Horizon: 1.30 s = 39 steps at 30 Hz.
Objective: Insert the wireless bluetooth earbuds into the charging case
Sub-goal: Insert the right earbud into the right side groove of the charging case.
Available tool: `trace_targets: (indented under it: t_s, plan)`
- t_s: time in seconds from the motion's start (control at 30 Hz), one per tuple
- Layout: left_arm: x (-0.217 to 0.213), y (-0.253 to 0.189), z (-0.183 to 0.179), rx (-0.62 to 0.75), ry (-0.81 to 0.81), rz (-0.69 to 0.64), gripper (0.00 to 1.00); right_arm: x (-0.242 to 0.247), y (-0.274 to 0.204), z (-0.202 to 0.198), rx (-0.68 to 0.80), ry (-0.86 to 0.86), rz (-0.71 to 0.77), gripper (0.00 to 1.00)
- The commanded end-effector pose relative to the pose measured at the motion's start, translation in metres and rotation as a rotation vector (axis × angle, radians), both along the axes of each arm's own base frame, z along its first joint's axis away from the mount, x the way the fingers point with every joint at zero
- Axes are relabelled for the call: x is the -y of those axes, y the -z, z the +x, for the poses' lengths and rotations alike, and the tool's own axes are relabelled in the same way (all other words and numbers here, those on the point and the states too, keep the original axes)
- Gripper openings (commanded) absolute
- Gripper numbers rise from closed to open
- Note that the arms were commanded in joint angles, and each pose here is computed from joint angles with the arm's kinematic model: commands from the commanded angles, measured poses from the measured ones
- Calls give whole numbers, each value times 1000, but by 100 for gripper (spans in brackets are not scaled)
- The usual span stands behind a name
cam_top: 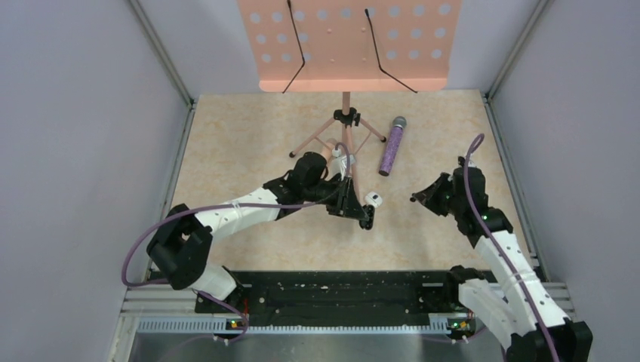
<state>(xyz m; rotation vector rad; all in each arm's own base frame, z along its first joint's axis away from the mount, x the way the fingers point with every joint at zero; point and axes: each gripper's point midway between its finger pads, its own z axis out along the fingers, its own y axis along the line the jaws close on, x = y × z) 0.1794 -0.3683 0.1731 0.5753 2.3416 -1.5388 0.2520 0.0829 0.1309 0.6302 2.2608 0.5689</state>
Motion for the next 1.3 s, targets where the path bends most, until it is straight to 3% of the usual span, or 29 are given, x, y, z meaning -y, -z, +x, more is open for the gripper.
trace_targets:
  t_s: [0.0, 0.33, 0.5, 0.63, 0.73, 0.93, 1.03, 1.27]
  plan:
    - [9, -12, 3, 13, 8, -66, 0, -27, -61, 5, 211, -84, 49, 0]
    - [20, -19, -4, -77, 32, -198, 0, -71, -114, -10, 373, -229, 123, 0]
    - [22, -30, -5, -53, 43, -277, 0, -82, -120, -21, 394, -314, 150, 0]
    - [22, -24, -1, -6, 13, -267, 0, -92, -125, -32, 433, -401, 180, 0]
    - [21, -18, 2, 83, -13, -227, 0, -91, -132, -37, 476, -429, 171, 0]
    - [7, -11, 15, 386, -104, -99, 0, -85, -144, -45, 521, -462, 113, 0]
    - [0, -17, 16, 499, -121, -116, 0, -83, -142, -50, 520, -484, 85, 0]
    - [-12, -24, 13, 616, -136, -140, 0, -78, -145, -58, 541, -516, 39, 0]
